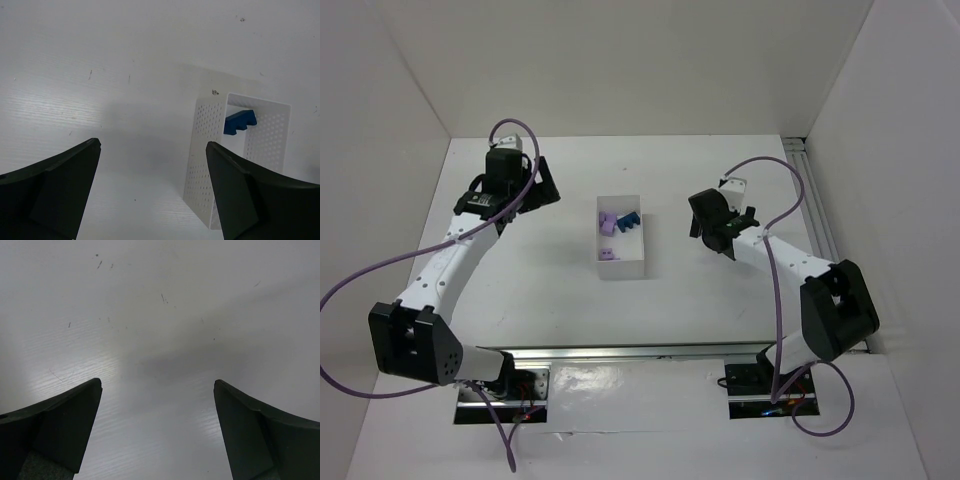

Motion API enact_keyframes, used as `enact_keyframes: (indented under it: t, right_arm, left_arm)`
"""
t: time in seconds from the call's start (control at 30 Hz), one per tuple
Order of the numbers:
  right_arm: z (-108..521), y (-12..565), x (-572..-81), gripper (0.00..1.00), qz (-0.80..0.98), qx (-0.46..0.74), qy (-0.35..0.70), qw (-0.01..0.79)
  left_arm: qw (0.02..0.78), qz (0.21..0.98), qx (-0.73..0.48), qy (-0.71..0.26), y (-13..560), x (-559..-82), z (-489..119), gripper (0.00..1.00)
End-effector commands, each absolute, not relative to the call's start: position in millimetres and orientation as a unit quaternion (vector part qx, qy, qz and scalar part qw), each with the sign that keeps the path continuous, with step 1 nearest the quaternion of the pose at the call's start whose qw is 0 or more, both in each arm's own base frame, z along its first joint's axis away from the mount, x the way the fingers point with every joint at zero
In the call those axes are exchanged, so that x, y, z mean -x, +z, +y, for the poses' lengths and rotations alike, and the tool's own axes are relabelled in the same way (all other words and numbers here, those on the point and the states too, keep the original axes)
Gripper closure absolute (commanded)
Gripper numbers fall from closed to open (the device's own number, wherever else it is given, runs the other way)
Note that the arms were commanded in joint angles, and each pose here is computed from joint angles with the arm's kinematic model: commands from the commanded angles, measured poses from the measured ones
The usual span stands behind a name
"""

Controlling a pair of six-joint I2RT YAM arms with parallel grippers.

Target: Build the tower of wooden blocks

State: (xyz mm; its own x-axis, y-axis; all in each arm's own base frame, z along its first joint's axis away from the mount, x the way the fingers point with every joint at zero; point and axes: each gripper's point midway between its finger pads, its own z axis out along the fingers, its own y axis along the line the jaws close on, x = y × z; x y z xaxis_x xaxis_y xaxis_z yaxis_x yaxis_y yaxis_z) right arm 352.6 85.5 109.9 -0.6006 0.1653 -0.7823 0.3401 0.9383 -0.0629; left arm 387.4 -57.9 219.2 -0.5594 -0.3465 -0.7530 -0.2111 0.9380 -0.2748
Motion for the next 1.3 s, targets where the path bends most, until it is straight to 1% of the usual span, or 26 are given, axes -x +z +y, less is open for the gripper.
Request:
enact_keyframes:
  t: [0.0, 0.17, 0.2, 0.27, 0.33, 0.37, 0.4, 0.43, 0.5, 0.53, 0.63, 0.67, 0.7, 0.73, 0.77, 0.8, 0.83, 0.93, 0.97, 1.03, 1.07, 1.13, 1.2, 1.27]
  right_arm:
    - [84, 110, -349, 0.0, 0.889, -0.147, -0.116, 0.417]
    - [86, 121, -344, 0.0, 0.891, -0.14, -0.099, 0.421]
    - [84, 123, -341, 0.0, 0.892, -0.139, -0.101, 0.418]
    - [81, 132, -336, 0.0, 0.891, -0.137, -0.1, 0.422]
    - [73, 136, -326, 0.0, 0.892, -0.135, -0.112, 0.416]
    - [72, 147, -322, 0.0, 0.887, -0.144, -0.102, 0.427]
    - [70, 153, -319, 0.0, 0.885, -0.145, -0.099, 0.431]
    - [66, 153, -311, 0.0, 0.888, -0.143, -0.103, 0.425]
    - [61, 168, -302, 0.0, 0.88, -0.154, -0.089, 0.441]
    - [58, 169, -295, 0.0, 0.88, -0.158, -0.089, 0.439]
    - [49, 186, -284, 0.0, 0.868, -0.174, -0.073, 0.458]
    - [48, 192, -282, 0.0, 0.864, -0.177, -0.067, 0.466]
    - [43, 196, -278, 0.0, 0.86, -0.184, -0.064, 0.472]
    - [41, 201, -276, 0.0, 0.855, -0.188, -0.063, 0.48]
    - [39, 204, -274, 0.0, 0.853, -0.189, -0.062, 0.482]
    - [38, 209, -272, 0.0, 0.849, -0.192, -0.055, 0.49]
    - [38, 211, -271, 0.0, 0.847, -0.194, -0.053, 0.493]
    - [34, 211, -269, 0.0, 0.845, -0.198, -0.054, 0.493]
    - [36, 210, -269, 0.0, 0.847, -0.196, -0.05, 0.492]
    - [38, 211, -271, 0.0, 0.848, -0.194, -0.046, 0.491]
    - [38, 211, -271, 0.0, 0.848, -0.194, -0.046, 0.49]
    - [40, 208, -272, 0.0, 0.852, -0.191, -0.045, 0.486]
    - [40, 208, -272, 0.0, 0.852, -0.191, -0.045, 0.486]
    - [40, 208, -272, 0.0, 0.852, -0.191, -0.045, 0.486]
  left_arm:
    - [0.445, 0.879, 0.143, -0.096, 225, -388, -63, 0.0]
    - [0.443, 0.887, 0.089, -0.098, 221, -386, -86, 0.0]
    - [0.45, 0.884, 0.085, -0.098, 229, -387, -90, 0.0]
    - [0.443, 0.889, 0.065, -0.1, 230, -382, -113, 0.0]
    - [0.448, 0.886, 0.035, -0.115, 245, -384, -139, 0.0]
    - [0.44, 0.891, 0.015, -0.114, 244, -376, -160, 0.0]
    - [0.447, 0.886, 0.003, -0.12, 257, -378, -175, 0.0]
    - [0.44, 0.89, -0.01, -0.119, 249, -380, -190, 0.0]
    - [0.444, 0.886, -0.041, -0.128, 252, -373, -228, 0.0]
    - [0.431, 0.892, -0.057, -0.127, 239, -368, -249, 0.0]
    - [0.399, 0.905, -0.021, -0.143, 232, -376, -269, 0.0]
    - [0.369, 0.92, -0.009, -0.129, 207, -381, -275, 0.0]
    - [0.356, 0.926, 0.011, -0.123, 198, -382, -280, 0.0]
    - [0.355, 0.926, 0.018, -0.126, 202, -388, -286, 0.0]
    - [0.341, 0.934, 0.022, -0.105, 190, -385, -286, 0.0]
    - [0.331, 0.939, 0.018, -0.089, 174, -384, -294, 0.02]
    - [0.332, 0.939, 0.021, -0.084, 172, -385, -300, 0.04]
    - [0.313, 0.948, 0.027, -0.055, 146, -384, -305, 0.15]
    - [0.312, 0.948, 0.031, -0.056, 143, -386, -308, 0.2]
    - [0.301, 0.952, 0.034, -0.039, 128, -386, -305, 0.24]
    - [0.305, 0.951, 0.041, -0.035, 128, -388, -303, 0.33]
    - [0.303, 0.951, 0.046, -0.029, 123, -389, -303, 0.38]
    - [0.297, 0.953, 0.049, -0.023, 114, -389, -303, 0.47]
    - [0.294, 0.955, 0.048, -0.02, 109, -389, -303, 0.48]
